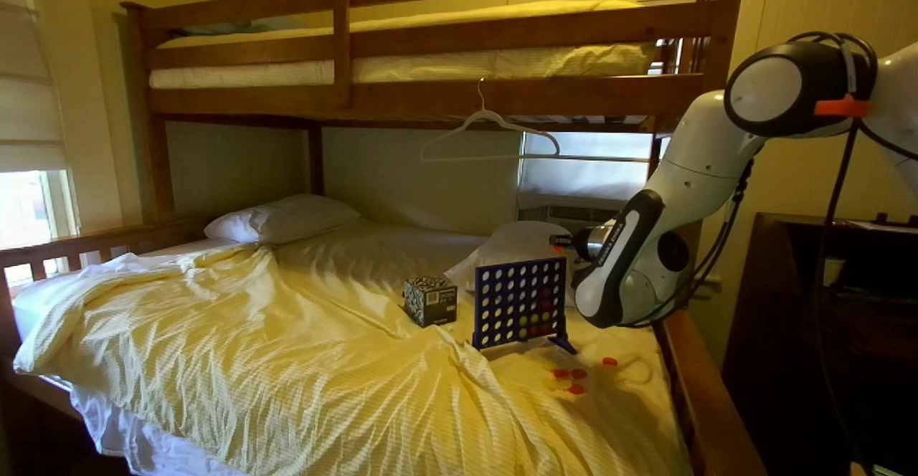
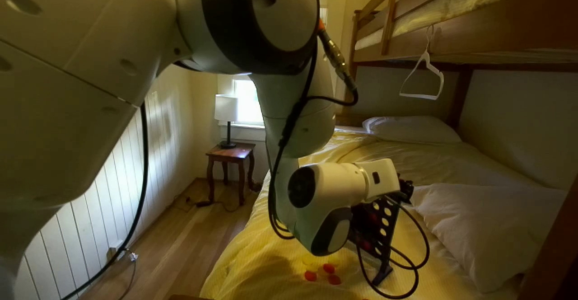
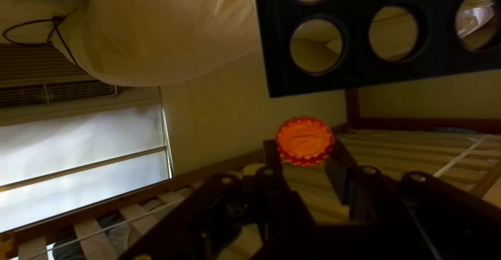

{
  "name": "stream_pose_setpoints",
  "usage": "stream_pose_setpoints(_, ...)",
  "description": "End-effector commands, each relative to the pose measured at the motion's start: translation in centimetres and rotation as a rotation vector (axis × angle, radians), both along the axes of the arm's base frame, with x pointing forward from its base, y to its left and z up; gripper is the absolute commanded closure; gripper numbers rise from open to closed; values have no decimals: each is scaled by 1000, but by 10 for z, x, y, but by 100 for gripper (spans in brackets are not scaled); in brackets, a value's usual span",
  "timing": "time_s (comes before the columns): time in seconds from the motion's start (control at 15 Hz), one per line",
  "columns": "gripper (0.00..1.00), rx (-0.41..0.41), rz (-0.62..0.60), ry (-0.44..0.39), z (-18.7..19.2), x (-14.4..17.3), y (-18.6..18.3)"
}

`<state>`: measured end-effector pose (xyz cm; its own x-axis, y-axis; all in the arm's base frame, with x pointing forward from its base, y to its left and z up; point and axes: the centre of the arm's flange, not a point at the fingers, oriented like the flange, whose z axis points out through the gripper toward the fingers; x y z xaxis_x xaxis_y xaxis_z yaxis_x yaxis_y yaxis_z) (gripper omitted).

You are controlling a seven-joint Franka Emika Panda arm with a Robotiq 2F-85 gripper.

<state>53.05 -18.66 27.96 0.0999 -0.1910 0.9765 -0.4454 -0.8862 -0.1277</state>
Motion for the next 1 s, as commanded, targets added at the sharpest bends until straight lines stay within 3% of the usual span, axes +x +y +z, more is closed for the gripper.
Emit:
stream_pose_setpoints(0.0,91,-38,4,-29,-14,-7,6)
stream_pose_setpoints(0.93,91,-30,35,20,-18,-18,15)
